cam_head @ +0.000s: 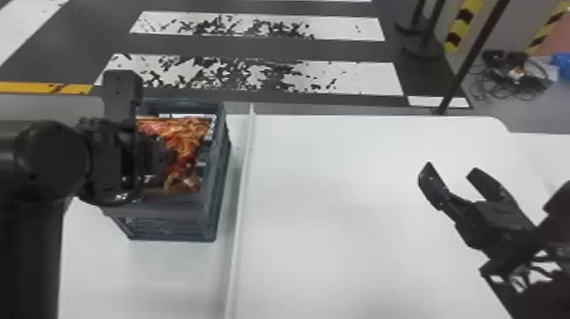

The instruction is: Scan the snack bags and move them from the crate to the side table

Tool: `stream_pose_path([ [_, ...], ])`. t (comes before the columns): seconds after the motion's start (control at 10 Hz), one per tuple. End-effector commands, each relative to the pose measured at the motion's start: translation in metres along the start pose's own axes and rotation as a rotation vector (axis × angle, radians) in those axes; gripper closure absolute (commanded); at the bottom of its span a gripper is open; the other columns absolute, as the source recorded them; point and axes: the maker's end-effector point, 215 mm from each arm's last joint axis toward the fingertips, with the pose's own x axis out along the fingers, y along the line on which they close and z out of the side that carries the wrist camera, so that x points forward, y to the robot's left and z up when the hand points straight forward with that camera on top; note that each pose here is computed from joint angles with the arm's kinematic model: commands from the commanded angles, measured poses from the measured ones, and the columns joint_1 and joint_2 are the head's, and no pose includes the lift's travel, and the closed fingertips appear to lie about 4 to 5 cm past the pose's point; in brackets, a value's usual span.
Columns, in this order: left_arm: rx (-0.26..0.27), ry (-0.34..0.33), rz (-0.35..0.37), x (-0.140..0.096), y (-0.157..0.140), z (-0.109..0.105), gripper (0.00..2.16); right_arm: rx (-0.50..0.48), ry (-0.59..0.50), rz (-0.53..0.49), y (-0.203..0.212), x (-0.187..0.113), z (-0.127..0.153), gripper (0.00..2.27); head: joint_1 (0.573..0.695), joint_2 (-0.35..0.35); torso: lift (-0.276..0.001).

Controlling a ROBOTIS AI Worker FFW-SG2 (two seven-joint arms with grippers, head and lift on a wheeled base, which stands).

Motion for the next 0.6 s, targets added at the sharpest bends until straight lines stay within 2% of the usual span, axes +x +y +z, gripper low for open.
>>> stream_pose_path([
  [0.0, 0.005, -0.015, 0.016, -0.006, 0.003, -0.001, 1.78, 0.000, 0.001, -0.003, -0.001, -0.001, 0.000, 0.11, 0.695, -0.009, -0.087],
  [0.1, 0.011, -0.042, 0.035, -0.013, 0.005, 0.006, 1.78, 0.001, 0.004, -0.004, -0.001, -0.002, -0.002, 0.11, 0.695, -0.005, -0.087],
  [0.3, -0.004, -0.170, 0.091, -0.034, 0.013, 0.036, 1.78, -0.002, 0.004, -0.007, -0.003, -0.003, -0.002, 0.11, 0.695, -0.001, -0.087],
  [0.5, -0.012, -0.232, 0.087, -0.043, 0.010, 0.052, 1.78, -0.011, 0.008, -0.011, -0.005, -0.004, -0.004, 0.11, 0.695, 0.003, -0.087],
])
